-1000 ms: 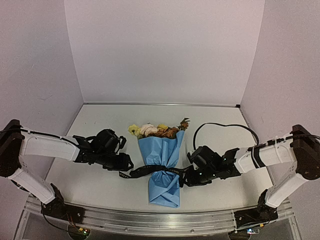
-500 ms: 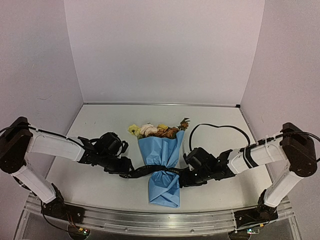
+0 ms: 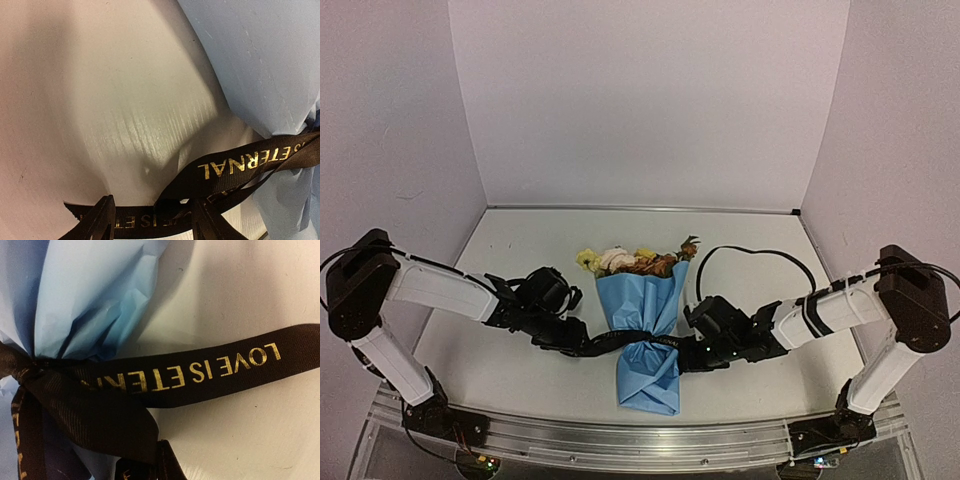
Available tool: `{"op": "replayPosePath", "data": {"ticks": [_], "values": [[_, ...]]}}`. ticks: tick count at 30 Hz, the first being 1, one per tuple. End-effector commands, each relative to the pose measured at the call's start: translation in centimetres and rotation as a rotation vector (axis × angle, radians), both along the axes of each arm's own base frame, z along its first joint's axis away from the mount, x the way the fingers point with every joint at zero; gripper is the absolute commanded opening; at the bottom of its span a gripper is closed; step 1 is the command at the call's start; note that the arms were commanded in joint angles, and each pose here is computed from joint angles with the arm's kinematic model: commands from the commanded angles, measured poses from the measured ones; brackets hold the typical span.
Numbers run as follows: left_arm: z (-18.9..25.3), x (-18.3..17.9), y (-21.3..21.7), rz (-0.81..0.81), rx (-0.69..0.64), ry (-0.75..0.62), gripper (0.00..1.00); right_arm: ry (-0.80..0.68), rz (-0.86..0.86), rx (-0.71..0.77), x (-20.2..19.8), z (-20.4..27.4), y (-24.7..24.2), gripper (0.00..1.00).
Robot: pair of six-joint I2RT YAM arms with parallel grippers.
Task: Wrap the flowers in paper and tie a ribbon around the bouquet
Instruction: Tie the half-tied ribbon around the folded bouquet.
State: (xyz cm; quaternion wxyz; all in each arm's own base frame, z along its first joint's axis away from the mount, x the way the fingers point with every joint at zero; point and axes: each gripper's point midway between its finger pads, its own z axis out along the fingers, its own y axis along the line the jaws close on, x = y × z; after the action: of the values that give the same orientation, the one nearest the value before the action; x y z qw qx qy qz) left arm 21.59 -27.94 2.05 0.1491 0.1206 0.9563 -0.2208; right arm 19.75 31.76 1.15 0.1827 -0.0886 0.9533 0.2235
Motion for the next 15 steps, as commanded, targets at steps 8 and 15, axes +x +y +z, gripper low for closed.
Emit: {"op": "replayPosePath", "data": {"ticks": [8, 15], "values": [[1.2, 1.6, -3.1, -0.072, -0.010, -0.067, 0.49, -0.053, 0.028, -0.032, 0.4, 2.0, -0.3, 0.00], [1.7, 1.8, -3.3, -0.062, 0.015, -0.110, 0.16, -0.085, 0.039, -0.109, 0.6, 2.6, -1.7, 0.00]]}}
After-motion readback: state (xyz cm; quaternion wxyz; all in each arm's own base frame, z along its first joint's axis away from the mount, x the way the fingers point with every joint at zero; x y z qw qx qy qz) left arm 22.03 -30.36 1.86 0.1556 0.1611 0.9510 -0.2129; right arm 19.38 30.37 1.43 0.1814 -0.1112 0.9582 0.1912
